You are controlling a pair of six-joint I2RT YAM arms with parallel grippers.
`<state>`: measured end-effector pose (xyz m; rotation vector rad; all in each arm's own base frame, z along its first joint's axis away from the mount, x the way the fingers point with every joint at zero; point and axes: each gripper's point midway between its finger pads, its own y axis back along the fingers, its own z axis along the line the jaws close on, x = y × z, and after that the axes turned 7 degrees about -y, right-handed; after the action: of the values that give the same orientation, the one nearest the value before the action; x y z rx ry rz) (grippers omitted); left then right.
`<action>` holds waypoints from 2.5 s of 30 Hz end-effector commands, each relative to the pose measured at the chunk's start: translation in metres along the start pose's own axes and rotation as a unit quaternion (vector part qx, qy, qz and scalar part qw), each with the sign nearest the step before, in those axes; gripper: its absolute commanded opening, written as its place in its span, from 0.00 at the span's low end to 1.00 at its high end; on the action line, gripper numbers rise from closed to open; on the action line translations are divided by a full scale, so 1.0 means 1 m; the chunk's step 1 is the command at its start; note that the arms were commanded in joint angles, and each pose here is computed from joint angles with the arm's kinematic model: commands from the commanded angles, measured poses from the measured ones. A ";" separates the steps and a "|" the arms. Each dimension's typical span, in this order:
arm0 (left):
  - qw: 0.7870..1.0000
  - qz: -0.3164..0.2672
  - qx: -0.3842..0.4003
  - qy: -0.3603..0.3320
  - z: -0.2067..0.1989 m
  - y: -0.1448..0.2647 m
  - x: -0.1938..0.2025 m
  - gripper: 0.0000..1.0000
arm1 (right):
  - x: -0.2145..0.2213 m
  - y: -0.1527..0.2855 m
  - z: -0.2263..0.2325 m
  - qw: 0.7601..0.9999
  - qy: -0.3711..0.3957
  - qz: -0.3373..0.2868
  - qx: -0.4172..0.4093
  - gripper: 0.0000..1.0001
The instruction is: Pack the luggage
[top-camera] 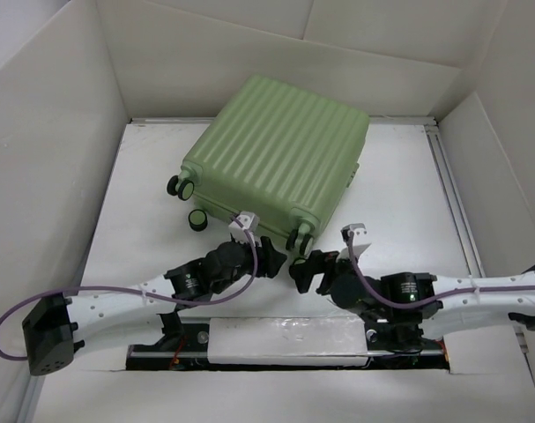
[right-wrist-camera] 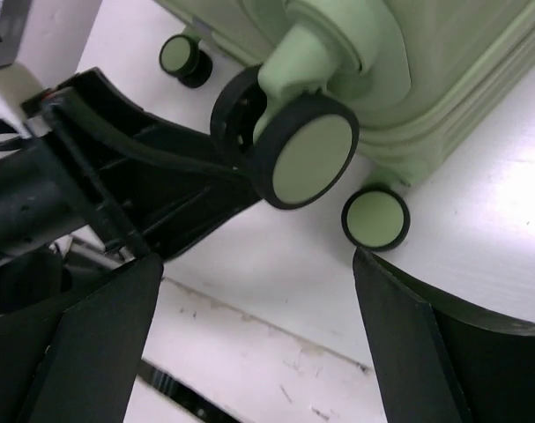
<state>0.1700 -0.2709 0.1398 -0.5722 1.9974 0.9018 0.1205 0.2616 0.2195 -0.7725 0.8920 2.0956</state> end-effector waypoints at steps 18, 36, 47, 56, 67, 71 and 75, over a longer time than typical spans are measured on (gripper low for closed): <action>0.996 -0.066 0.053 -0.006 -0.029 -0.035 -0.019 0.57 | -0.051 -0.055 0.013 0.996 0.030 -0.034 0.075 0.95; 0.993 -0.115 0.035 0.000 -0.028 -0.062 -0.029 0.31 | -0.056 -0.089 0.001 0.995 -0.055 -0.031 0.073 0.88; 0.987 -0.160 0.019 0.028 -0.020 -0.066 -0.038 0.03 | -0.058 -0.094 -0.026 0.990 -0.099 -0.057 0.088 0.54; 0.989 -0.136 0.040 0.028 -0.020 -0.071 -0.014 0.33 | -0.060 -0.089 -0.024 0.991 -0.100 -0.053 0.076 0.67; 0.987 -0.143 0.077 0.014 -0.035 -0.054 -0.006 0.52 | -0.062 -0.097 -0.030 0.991 -0.092 -0.047 0.080 0.12; 0.984 -0.155 0.085 0.019 -0.041 -0.052 -0.010 0.55 | -0.056 -0.098 -0.029 0.993 -0.085 -0.036 0.078 0.08; 0.983 -0.167 0.075 0.015 -0.043 -0.058 -0.019 0.56 | -0.056 -0.099 -0.019 0.994 -0.089 -0.027 0.055 0.04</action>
<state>0.1888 -0.3307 0.1169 -0.7228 1.9299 0.6306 0.2259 0.2699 0.2149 -0.4622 0.8709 2.0012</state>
